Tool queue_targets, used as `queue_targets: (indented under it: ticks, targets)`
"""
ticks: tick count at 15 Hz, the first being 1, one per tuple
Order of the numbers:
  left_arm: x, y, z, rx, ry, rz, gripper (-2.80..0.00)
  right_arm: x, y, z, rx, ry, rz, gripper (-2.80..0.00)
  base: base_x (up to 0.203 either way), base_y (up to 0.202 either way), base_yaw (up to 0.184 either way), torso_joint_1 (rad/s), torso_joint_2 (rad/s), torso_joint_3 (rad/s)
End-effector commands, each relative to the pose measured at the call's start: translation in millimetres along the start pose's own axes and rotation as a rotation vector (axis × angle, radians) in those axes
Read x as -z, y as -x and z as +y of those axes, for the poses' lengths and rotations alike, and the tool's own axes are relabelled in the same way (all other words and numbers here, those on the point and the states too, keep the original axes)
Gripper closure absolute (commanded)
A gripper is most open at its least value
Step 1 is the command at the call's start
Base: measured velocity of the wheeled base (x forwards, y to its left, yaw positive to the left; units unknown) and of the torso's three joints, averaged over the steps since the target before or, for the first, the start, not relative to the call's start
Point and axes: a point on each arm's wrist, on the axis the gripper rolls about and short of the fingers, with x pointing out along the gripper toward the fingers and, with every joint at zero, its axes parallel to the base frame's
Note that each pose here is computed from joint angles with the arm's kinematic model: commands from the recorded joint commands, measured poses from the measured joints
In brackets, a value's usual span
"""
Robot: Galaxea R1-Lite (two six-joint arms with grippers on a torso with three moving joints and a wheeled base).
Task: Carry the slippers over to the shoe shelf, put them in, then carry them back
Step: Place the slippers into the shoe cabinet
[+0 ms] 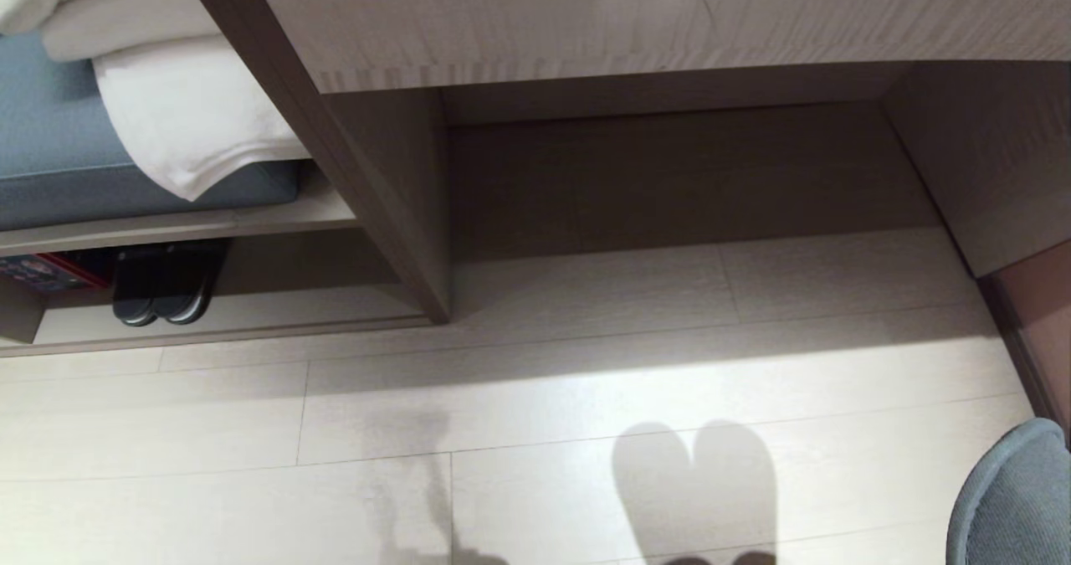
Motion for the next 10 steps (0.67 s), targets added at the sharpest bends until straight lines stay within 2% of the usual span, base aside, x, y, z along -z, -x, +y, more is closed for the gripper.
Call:
queue_targets:
  ticks: [1, 10]
  targets:
    - [-0.1, -0.1, 0.0, 0.000, 0.000, 0.001, 0.00, -0.2, -0.1, 0.0, -0.002, 0.001, -0.001, 0.00, 0.000, 0.000, 0.000, 0.000, 0.00, 0.201]
    - [-0.1, 0.0, 0.0, 0.000, 0.002, -0.001, 0.00, 0.3, -0.2, 0.0, -0.001, 0.001, 0.002, 0.00, 0.000, 0.000, 0.000, 0.002, 0.00, 0.200]
